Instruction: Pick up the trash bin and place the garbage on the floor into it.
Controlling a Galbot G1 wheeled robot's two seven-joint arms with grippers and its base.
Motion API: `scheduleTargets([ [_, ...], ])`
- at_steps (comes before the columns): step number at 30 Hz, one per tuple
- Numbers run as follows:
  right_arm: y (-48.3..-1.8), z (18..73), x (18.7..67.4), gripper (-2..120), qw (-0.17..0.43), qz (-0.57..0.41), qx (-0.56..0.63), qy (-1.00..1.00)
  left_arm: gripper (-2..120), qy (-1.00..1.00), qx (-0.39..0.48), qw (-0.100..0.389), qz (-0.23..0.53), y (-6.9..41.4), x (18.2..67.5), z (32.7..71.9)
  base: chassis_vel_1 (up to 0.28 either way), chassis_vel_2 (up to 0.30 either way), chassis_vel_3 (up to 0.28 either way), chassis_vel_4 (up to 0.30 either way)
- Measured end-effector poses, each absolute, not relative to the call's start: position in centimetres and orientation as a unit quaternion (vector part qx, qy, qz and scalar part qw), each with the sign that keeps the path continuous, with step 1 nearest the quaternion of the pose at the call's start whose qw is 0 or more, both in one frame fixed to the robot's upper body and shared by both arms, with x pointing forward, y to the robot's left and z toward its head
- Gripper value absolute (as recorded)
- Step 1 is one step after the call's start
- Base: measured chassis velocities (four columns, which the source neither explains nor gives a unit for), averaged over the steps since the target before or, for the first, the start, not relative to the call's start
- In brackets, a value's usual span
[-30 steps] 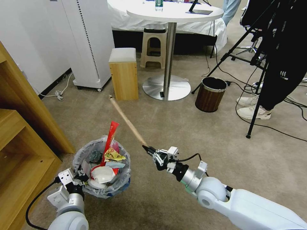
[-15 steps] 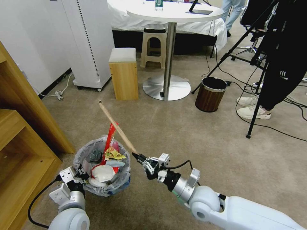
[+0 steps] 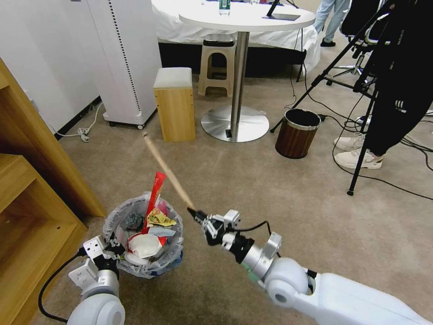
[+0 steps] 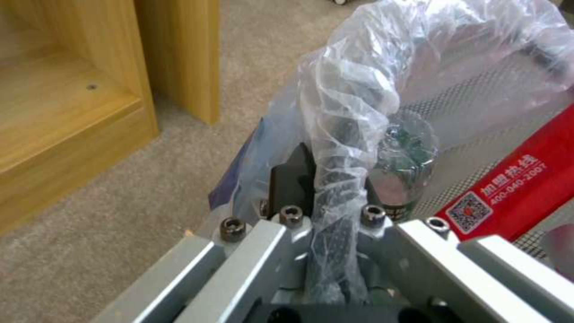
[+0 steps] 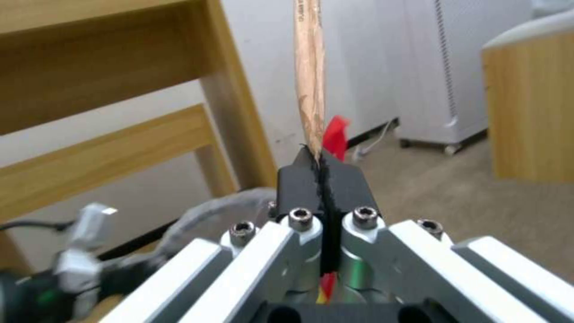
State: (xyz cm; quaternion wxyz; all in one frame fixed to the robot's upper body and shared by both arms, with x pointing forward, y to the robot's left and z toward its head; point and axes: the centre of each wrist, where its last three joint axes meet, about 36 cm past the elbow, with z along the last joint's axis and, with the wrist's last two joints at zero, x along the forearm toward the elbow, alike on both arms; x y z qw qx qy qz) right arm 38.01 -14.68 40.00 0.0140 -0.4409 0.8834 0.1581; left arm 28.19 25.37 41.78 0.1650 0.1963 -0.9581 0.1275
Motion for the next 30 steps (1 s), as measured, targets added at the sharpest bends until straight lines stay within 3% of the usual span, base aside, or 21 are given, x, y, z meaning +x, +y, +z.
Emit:
scheduleTargets([
  [16,-13.7,39.4,40.2,0,0.02,0.141,-0.43,0.891,1,-0.962,0.179,0.159,0.129,24.2,27.6,42.5,0.0,0.0,0.0,0.0],
  [30,-12.7,38.8,35.8,0,-0.034,0.171,-0.452,0.875,1,-0.962,0.187,0.159,0.122,25.5,28.3,42.1,0.0,0.0,0.0,0.0],
])
